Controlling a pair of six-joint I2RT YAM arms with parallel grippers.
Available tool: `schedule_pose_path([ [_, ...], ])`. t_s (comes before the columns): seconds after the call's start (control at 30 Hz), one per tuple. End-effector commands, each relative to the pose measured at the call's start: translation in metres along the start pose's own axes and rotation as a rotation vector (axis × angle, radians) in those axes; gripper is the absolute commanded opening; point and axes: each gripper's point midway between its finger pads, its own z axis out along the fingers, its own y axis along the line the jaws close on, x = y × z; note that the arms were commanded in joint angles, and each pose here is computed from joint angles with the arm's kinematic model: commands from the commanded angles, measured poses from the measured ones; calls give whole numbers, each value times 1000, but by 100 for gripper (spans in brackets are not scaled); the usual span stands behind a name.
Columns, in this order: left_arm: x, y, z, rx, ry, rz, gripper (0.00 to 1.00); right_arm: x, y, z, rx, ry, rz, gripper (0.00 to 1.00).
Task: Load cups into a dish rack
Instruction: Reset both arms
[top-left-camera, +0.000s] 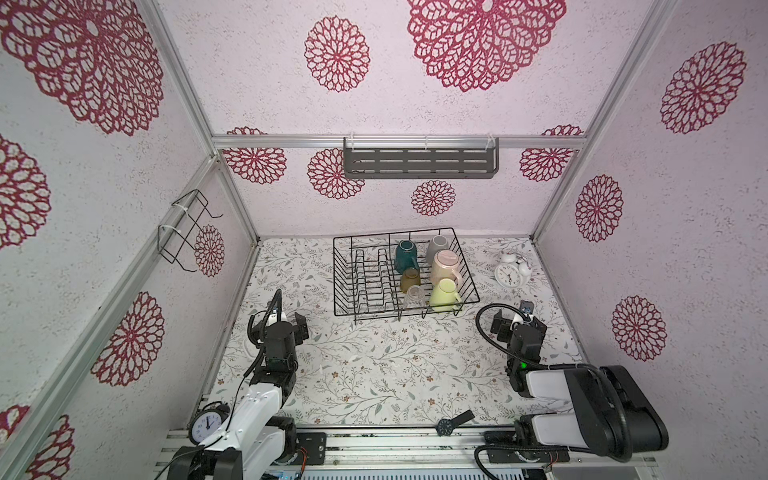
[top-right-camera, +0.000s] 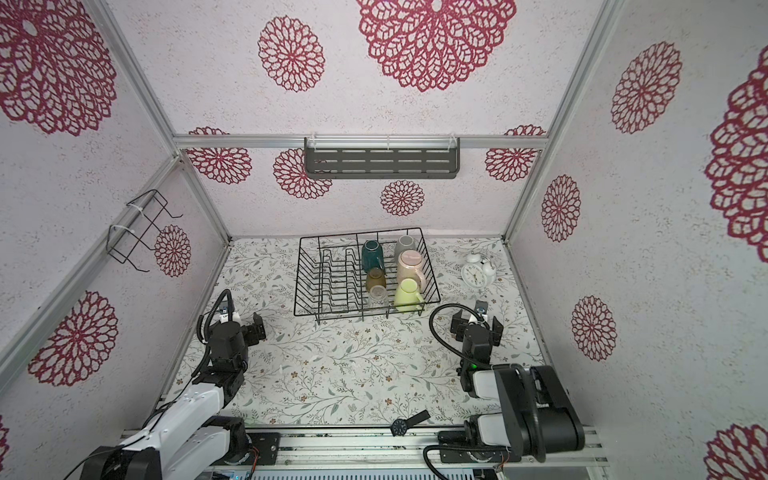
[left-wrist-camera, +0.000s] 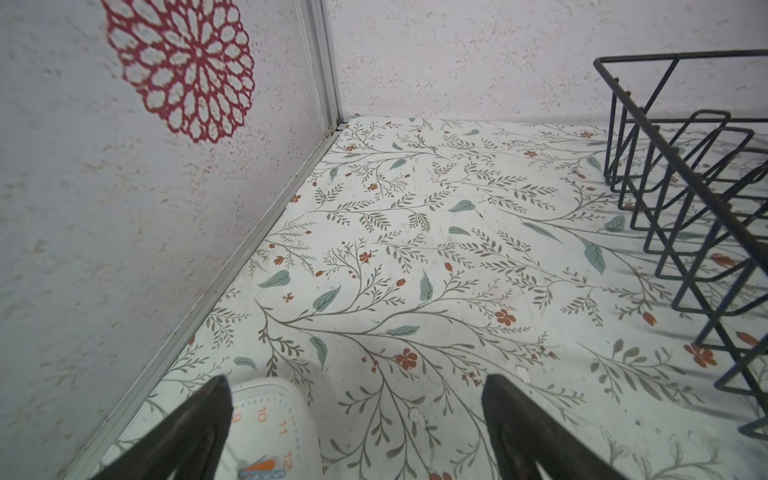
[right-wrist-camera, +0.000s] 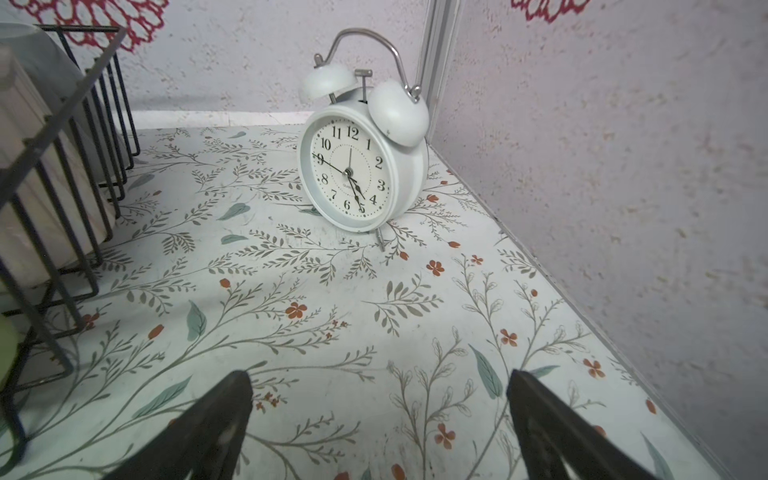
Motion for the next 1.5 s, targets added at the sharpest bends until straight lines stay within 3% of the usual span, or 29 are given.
schedule_pose_path([
  [0.0,-31,-11,6,63,-138,15,97,-31,-5,14,-34,-152,88,99],
  [0.2,-34,-22,28,113,-103,37,97,-29,-5,22,-13,-107,83,99],
  [0.37,-46,-42,43,248,-192,-3,97,-29,-4,24,6,-97,68,99],
  [0.43,-37,-40,58,215,-164,6,97,-28,-4,24,11,-93,63,99],
  [0.57,-34,-21,68,162,-219,-89,97,-28,-3,24,10,-93,62,99],
  [0.67,-29,-31,80,220,-121,-59,97,-29,-3,24,11,-94,63,99],
  [1.47,-29,-28,82,236,-118,-83,97,-28,0,25,17,-89,45,99],
])
